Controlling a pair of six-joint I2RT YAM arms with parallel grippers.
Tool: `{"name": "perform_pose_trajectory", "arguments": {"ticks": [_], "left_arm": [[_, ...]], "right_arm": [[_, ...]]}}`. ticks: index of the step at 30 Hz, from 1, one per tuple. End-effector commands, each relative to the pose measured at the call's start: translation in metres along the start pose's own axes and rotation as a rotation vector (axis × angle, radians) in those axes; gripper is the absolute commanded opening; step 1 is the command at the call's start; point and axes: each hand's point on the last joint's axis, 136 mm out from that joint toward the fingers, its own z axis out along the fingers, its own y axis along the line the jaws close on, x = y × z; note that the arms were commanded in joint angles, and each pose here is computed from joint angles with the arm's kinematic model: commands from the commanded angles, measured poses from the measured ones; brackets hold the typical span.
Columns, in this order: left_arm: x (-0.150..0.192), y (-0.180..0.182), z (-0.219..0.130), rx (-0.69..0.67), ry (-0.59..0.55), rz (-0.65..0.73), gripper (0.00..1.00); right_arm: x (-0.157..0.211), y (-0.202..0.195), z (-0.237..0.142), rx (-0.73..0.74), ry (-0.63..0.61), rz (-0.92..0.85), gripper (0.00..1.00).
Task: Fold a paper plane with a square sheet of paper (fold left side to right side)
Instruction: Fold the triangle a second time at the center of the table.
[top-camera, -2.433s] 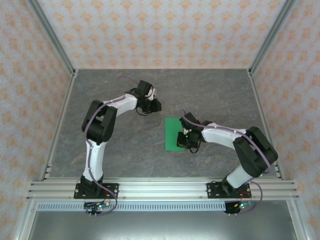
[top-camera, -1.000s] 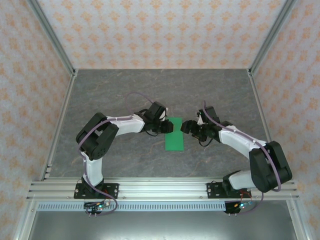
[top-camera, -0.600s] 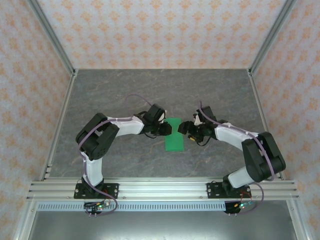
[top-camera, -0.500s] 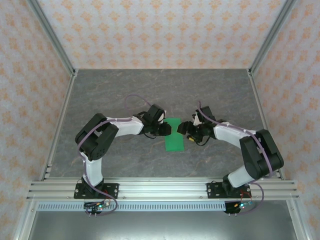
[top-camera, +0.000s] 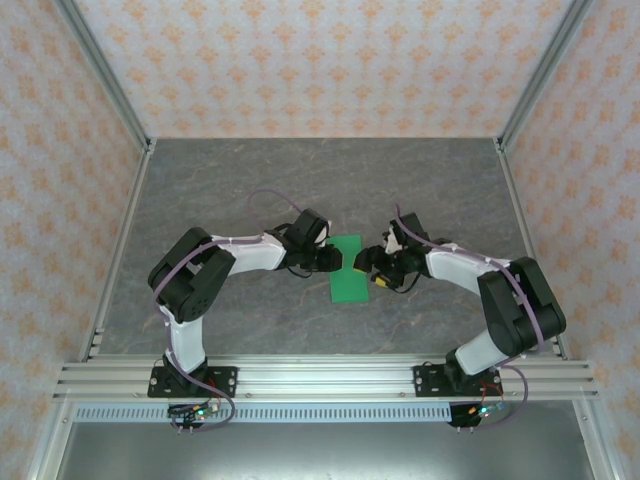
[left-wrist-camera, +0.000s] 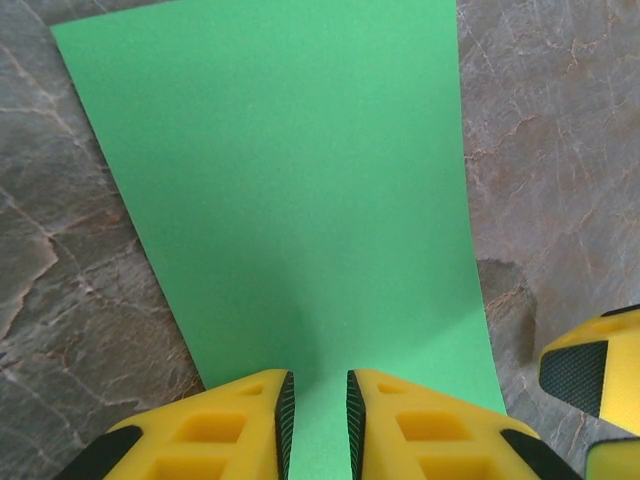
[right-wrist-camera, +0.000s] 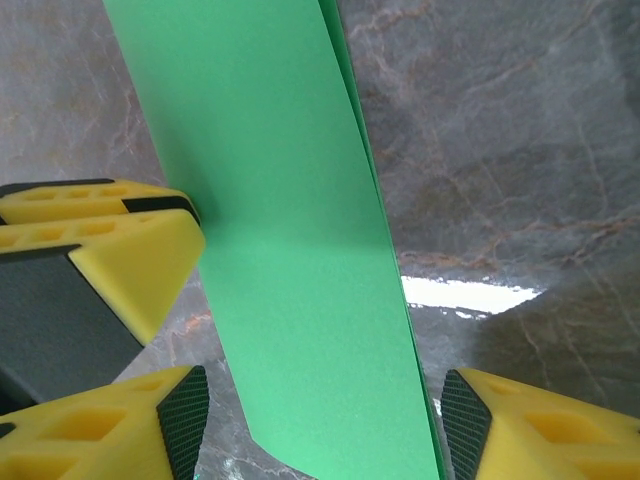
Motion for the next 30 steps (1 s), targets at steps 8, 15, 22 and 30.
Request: {"name": "perform_pose_trajectory", "arguments": {"ticks": [8,15,22,30], "left_arm": [[0.000,0.004,-0.005,-0.016,-0.026,-0.005,0.21],[0.002,0.006,-0.003,-0.016,-0.025,-0.008,0.21],[0.001,0.004,-0.004,-0.007,-0.028,-0.007,0.21],[-0.007,-0.006,-0.015,0.010,-0.051,0.017,0.22]], "right_arm": [[0.010,-0.002,0.007,0.071,0.043,0.005,0.65],[0.017,0.003,0.015,0.071,0.069,0.004,0.65],[0.014,0.017,0.018,0.012,0.065,0.014,0.65],[0.005,0.036,0.012,-0.046,0.037,-0.002,0.65]]}}
